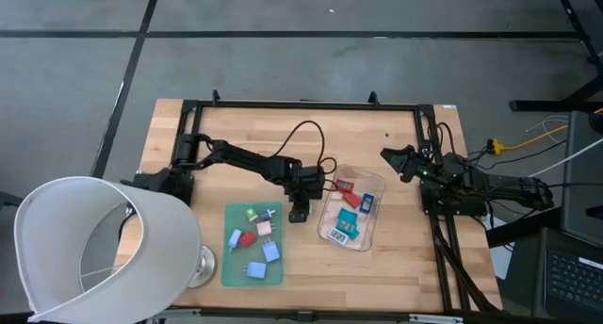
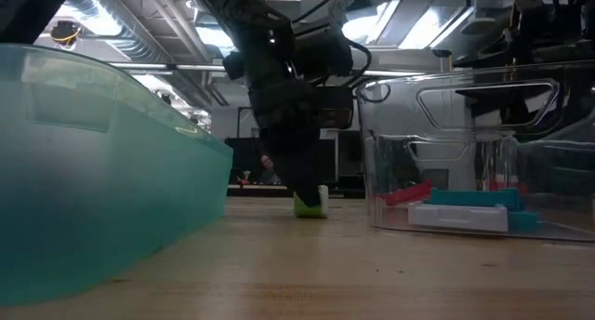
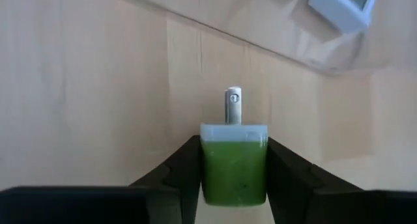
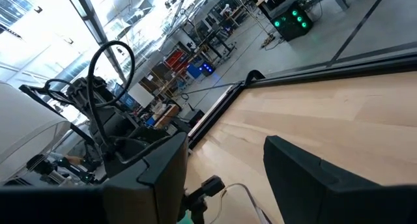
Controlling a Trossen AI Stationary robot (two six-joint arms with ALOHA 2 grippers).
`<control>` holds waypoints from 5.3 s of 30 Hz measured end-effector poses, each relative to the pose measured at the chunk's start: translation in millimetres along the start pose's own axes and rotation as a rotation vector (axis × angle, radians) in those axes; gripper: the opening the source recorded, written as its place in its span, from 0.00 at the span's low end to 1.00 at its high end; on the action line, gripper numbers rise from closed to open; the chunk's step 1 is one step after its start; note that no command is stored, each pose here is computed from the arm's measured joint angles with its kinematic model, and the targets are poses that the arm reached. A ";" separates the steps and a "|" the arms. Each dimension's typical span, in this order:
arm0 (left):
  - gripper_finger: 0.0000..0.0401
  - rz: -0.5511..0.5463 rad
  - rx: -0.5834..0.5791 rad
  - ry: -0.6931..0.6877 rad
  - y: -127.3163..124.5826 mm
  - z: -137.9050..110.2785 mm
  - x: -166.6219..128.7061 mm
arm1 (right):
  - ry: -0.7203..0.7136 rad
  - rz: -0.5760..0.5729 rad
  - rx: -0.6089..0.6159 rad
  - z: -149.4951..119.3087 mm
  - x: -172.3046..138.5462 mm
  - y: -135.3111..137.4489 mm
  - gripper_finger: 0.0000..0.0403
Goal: Pick & Place Office items
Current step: Put the green charger adapter into the green bin, then return to Home Position
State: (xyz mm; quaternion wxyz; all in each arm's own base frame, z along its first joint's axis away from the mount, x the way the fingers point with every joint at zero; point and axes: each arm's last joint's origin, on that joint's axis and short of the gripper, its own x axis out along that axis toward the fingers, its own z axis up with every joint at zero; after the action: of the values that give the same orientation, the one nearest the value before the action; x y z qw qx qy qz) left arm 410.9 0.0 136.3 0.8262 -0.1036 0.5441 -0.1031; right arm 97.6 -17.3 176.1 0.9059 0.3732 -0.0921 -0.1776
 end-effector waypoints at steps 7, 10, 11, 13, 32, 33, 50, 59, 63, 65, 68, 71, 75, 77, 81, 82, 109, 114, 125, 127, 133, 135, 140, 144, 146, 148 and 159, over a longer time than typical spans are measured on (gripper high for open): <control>0.31 -0.002 -0.261 -0.091 38.7 6.4 -26.3 | 0.000 0.000 0.000 0.0 0.0 0.0 0.50; 0.31 0.010 -0.347 -0.215 60.0 14.4 -55.7 | -0.003 -0.003 0.000 0.1 0.0 -0.1 0.50; 0.31 0.006 -0.366 -0.261 66.5 17.0 -66.3 | -0.003 -0.003 0.000 0.1 0.0 -0.1 0.50; 0.31 -0.034 -0.371 -0.356 76.7 21.9 -89.6 | -0.003 -0.003 0.000 0.1 0.0 -0.1 0.50; 0.31 -0.268 -0.156 -0.057 -55.5 -42.4 -170.2 | 0.008 -0.015 -0.013 -1.1 0.0 -1.2 0.50; 0.31 -0.251 -0.176 -0.053 -61.2 -47.0 -162.6 | 0.010 -0.018 -0.016 -1.3 0.0 -1.5 0.50; 0.31 -0.007 -0.583 -0.159 -80.1 -125.8 -64.9 | 0.016 -0.021 -0.009 -1.8 -0.1 -1.9 0.50; 0.31 0.090 -0.599 -0.225 -84.0 -127.4 -63.7 | 0.036 0.000 -0.004 -2.4 -0.1 -1.3 0.50; 0.42 0.097 -0.635 -0.232 -81.4 -126.8 -64.2 | 0.057 0.018 0.051 -2.9 -0.1 -0.7 0.50; 0.50 0.094 -0.632 -0.229 -81.3 -126.8 -64.2 | 0.058 0.019 0.068 -3.0 -0.1 -0.7 0.50; 0.59 0.101 -0.628 -0.219 -81.0 -127.9 -64.0 | 0.053 0.014 0.085 -2.8 -0.1 -0.8 0.50; 0.62 0.109 -0.651 -0.188 -81.8 -131.7 -65.6 | 0.032 -0.005 0.140 -2.2 -0.1 -1.3 0.50; 0.63 0.117 -0.683 -0.129 -87.5 -140.5 -72.4 | 0.024 0.022 0.161 -0.6 0.0 0.7 0.50; 0.62 0.123 -0.689 -0.120 -91.9 -143.8 -73.8 | 0.023 0.057 0.124 0.8 -0.1 3.0 0.50; 0.62 0.160 -0.715 -0.104 -93.6 -149.9 -77.9 | 0.008 0.095 0.078 3.1 -0.3 5.8 0.50; 0.62 0.172 -0.714 -0.120 -93.3 -149.6 -78.9 | 0.004 0.097 0.081 3.4 -0.3 6.1 0.50; 0.63 -0.244 0.062 -1.683 -85.3 -284.7 -371.3 | 0.044 0.724 -0.352 123.3 -42.4 128.2 0.50; 0.63 -0.281 0.314 -1.613 -88.6 -290.5 -366.2 | 0.048 0.909 -0.475 106.4 -44.4 117.7 0.50; 0.63 -0.237 0.340 -1.470 -81.9 -288.9 -312.1 | 0.198 0.709 -0.462 65.9 -46.7 72.8 0.50; 0.63 -0.216 0.351 -1.477 -81.6 -284.8 -300.8 | 0.196 0.724 -0.498 65.4 -46.7 72.9 0.50; 0.63 -0.307 0.367 -1.536 -79.7 -274.0 -246.3 | 0.134 0.788 -0.500 55.9 -38.9 68.2 0.50; 0.63 -0.349 0.381 -1.602 -76.8 -274.5 -222.7 | 0.084 0.801 -0.487 45.8 -32.0 61.0 0.50; 0.63 -0.320 0.246 -1.568 -68.2 -275.7 -189.2 | 0.035 0.780 -0.461 9.8 -15.8 30.4 0.50; 0.63 -0.335 0.258 -1.568 -68.0 -276.7 -186.9 | 0.088 0.713 -0.464 6.3 -12.4 25.5 0.50; 0.63 -0.350 0.239 -1.521 -67.7 -276.5 -183.0 | 0.114 0.690 -0.482 3.2 -11.5 22.0 0.50; 0.63 -0.355 0.226 -1.499 -67.4 -276.4 -181.1 | 0.159 0.660 -0.492 -0.5 -10.3 18.5 0.50; 0.63 -0.179 0.194 -1.263 -60.2 -278.7 -155.3 | 0.283 0.617 -0.558 -11.2 -9.2 9.3 0.50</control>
State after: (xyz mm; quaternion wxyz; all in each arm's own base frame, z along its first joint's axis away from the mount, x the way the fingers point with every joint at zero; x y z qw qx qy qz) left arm 90.9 -30.2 182.0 0.9812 -0.1142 -0.0693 -0.1393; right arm 94.9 -0.3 174.5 0.9863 0.0900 -0.0228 0.1362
